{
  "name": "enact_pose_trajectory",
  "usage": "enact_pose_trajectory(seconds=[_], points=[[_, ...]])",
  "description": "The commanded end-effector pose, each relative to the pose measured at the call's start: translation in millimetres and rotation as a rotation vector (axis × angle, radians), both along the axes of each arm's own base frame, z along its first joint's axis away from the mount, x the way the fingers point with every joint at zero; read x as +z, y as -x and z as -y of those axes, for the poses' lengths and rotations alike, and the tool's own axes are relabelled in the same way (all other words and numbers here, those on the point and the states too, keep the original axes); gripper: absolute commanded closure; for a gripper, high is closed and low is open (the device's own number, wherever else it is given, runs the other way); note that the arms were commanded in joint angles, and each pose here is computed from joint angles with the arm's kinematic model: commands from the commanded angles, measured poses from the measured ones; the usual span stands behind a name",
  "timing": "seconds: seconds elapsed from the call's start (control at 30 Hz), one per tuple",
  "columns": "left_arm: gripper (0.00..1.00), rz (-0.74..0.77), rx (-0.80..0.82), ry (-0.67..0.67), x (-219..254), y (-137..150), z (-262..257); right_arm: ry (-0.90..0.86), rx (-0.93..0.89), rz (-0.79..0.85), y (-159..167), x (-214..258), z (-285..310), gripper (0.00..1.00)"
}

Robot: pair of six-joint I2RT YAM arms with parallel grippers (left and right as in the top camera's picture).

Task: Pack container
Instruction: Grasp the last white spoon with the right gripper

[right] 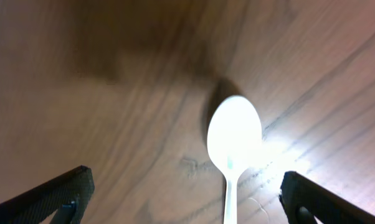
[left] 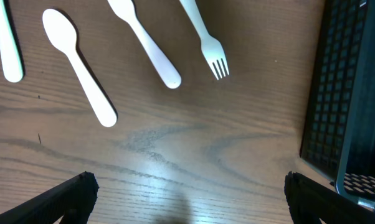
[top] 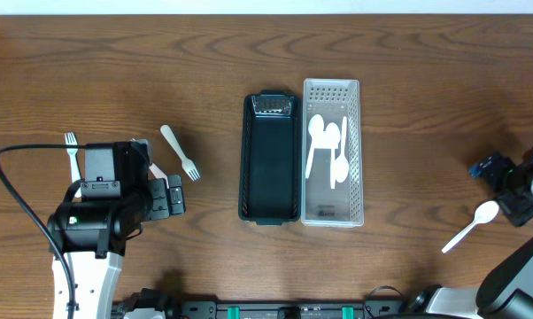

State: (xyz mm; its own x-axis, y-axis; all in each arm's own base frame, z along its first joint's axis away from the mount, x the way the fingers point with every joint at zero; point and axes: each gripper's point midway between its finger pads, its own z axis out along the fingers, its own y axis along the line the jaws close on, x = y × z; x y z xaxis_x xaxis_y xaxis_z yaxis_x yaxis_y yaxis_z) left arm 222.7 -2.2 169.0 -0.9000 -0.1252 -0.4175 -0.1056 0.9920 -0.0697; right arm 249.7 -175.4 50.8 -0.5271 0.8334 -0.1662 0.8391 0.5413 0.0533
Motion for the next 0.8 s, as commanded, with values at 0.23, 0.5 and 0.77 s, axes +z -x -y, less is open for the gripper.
enact_pose_trajectory(seconds=[0.23,0.5,0.77], points=[[0.02,0.016,0.008,0.008,7,-3,0,-0.054,-0.028,-0.043,28,-47,-22,0.01],[0.02,0.016,0.008,0.008,7,-3,0,-0.052,-0.033,-0.047,39,-65,-28,0.05],[0.02,0.016,0.008,0.008,7,-3,0,-0.045,-0.038,-0.061,43,-69,-29,0.45]])
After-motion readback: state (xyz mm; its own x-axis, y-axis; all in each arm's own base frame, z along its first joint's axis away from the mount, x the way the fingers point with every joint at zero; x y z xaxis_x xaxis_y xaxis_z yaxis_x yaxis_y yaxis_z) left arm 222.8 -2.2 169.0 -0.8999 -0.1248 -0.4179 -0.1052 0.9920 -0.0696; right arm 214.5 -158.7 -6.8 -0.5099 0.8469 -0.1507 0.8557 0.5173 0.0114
